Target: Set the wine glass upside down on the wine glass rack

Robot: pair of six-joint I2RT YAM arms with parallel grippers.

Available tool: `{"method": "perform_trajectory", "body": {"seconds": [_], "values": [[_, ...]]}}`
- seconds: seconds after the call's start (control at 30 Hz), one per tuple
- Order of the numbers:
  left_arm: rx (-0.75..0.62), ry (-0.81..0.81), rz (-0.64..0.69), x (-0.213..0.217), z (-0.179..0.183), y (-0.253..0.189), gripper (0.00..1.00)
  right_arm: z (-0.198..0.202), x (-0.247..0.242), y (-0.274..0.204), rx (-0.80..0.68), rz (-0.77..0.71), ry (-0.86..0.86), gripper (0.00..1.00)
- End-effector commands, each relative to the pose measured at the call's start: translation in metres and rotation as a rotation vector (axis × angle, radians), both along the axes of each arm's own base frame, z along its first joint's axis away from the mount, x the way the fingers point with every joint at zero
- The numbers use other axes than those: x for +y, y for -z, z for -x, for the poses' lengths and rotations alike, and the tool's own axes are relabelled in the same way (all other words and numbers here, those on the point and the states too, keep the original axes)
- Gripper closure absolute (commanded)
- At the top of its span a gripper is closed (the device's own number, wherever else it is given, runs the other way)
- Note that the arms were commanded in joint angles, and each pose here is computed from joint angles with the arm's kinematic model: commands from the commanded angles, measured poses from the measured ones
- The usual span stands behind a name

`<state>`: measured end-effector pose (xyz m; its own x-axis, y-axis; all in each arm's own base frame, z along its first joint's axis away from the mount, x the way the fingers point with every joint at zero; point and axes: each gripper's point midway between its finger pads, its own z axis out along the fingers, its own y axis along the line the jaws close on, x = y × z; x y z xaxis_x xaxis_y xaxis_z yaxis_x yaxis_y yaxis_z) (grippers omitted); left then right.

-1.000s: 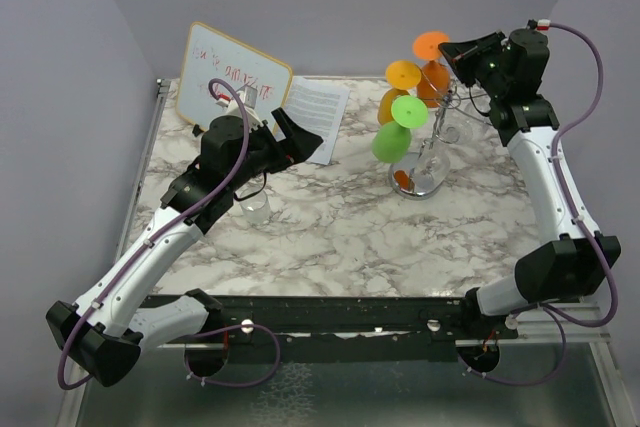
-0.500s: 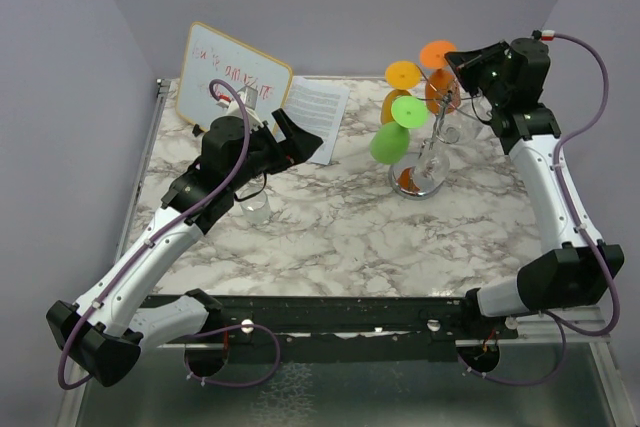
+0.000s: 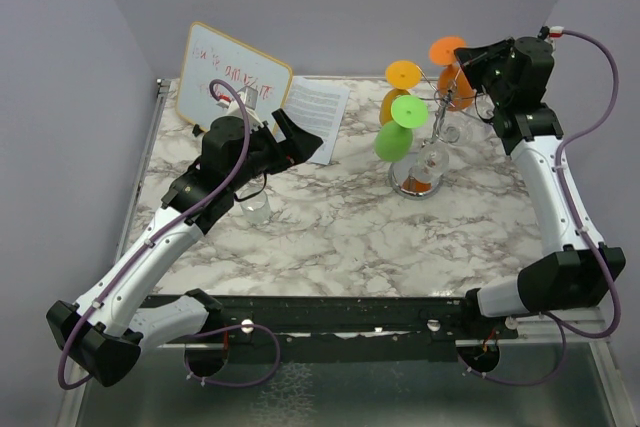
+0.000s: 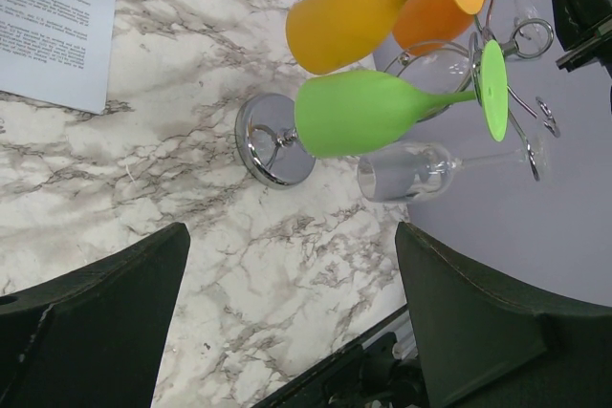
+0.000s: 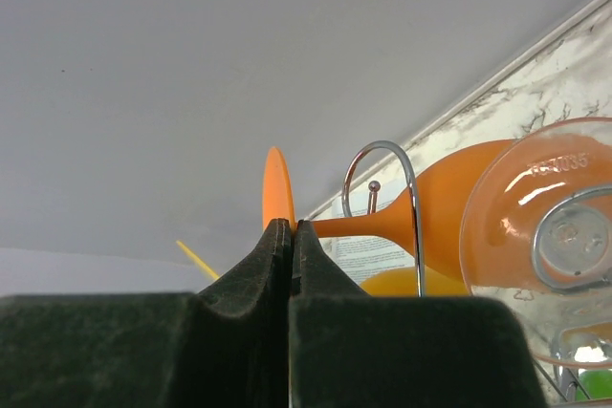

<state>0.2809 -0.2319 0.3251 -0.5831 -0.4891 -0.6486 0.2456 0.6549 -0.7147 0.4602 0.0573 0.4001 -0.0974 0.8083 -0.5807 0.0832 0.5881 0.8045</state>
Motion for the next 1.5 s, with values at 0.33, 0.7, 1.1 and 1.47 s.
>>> {"method": "perform_trajectory", "body": {"seconds": [0.33,0.7,1.1,1.47], "values": [[0.003,-0.010,-0.020,0.004,0.001,0.007,0.11,-0.016,-0.021,-0.014,-0.067,0.026,0.096,0.96],[-0.003,-0.013,-0.019,0.006,0.002,0.006,0.11,-0.030,-0.016,-0.009,-0.079,0.048,0.047,0.88],[0.001,-0.008,-0.020,0.005,0.003,0.008,0.11,-0.033,0.008,-0.003,-0.057,0.085,-0.107,0.75],[0.013,-0.008,-0.036,0.006,0.004,0.015,0.11,-0.019,0.003,-0.012,-0.039,0.168,-0.100,0.52]]}}
